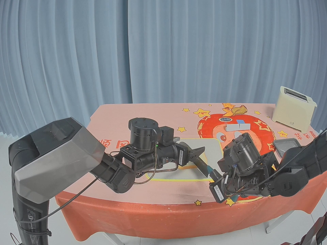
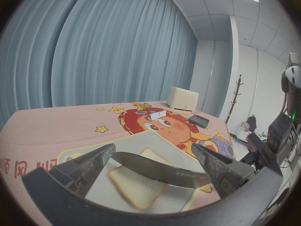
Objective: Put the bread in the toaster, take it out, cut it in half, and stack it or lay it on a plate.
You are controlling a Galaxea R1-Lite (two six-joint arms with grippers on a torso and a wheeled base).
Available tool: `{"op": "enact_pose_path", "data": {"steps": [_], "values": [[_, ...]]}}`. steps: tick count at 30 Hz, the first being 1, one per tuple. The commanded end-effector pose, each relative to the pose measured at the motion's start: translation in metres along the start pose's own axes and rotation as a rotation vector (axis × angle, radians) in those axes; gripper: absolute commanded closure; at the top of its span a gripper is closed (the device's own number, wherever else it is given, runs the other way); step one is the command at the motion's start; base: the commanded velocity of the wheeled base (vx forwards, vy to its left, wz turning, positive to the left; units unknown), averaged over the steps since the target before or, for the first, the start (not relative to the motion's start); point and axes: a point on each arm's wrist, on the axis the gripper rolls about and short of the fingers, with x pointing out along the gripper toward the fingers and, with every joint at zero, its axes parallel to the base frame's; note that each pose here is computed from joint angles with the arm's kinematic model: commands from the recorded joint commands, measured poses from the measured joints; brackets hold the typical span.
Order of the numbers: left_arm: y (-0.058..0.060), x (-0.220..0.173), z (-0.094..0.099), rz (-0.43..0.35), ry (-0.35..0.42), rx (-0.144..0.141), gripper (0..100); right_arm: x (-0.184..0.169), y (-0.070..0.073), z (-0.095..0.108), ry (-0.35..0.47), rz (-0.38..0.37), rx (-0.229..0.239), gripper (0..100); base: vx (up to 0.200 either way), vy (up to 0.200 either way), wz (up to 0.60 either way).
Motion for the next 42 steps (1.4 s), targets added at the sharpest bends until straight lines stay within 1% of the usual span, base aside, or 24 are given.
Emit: {"op": "enact_pose_path", "data": {"steps": [1,5,9,12,19,20,25,29,33,34,37,42], "values": [[0.006,0.008,-0.005,0.008,0.000,-0.002,0,0.000,0.003,0.003,-0.011,0.002,-0.002,100,0.000,0.000,0.00],[0.013,0.015,-0.009,0.017,-0.001,-0.004,0,0.001,0.003,0.003,-0.009,0.002,-0.002,100,0.000,0.000,0.00],[0.015,0.020,-0.021,0.020,0.029,-0.012,0,0.000,0.001,0.004,-0.014,0.001,0.006,100,0.000,0.000,0.00],[0.017,0.025,-0.034,0.023,0.051,-0.017,0,-0.001,-0.001,0.005,-0.020,-0.002,0.014,100,0.000,0.000,0.00],[0.020,0.027,-0.032,0.037,0.040,-0.018,0,-0.002,-0.005,0.006,-0.023,-0.008,0.029,100,0.000,0.000,0.00],[0.020,0.028,-0.033,0.036,0.043,-0.019,0,-0.001,-0.005,0.008,-0.037,-0.009,0.036,100,0.000,0.000,0.00],[0.020,0.030,-0.039,0.035,0.054,-0.021,0,-0.002,-0.008,0.011,-0.048,-0.013,0.045,100,0.000,0.000,0.00],[0.020,0.030,-0.038,0.034,0.050,-0.020,0,0.001,-0.009,0.006,-0.013,-0.019,0.041,100,0.000,0.000,0.00],[0.017,0.029,-0.038,0.043,0.047,-0.017,0,0.008,-0.009,-0.001,0.017,-0.023,0.054,100,0.000,0.000,0.00],[0.016,0.029,-0.035,0.048,0.027,-0.013,0,0.010,-0.008,-0.002,0.022,-0.024,0.057,100,0.000,0.000,0.00],[0.016,0.028,-0.034,0.047,0.004,-0.007,0,0.009,-0.009,-0.001,0.013,-0.023,0.060,100,0.000,0.000,0.00],[0.020,0.029,-0.038,0.055,0.016,-0.012,0,0.005,-0.009,0.007,-0.020,-0.022,0.069,100,0.000,0.000,0.00]]}}
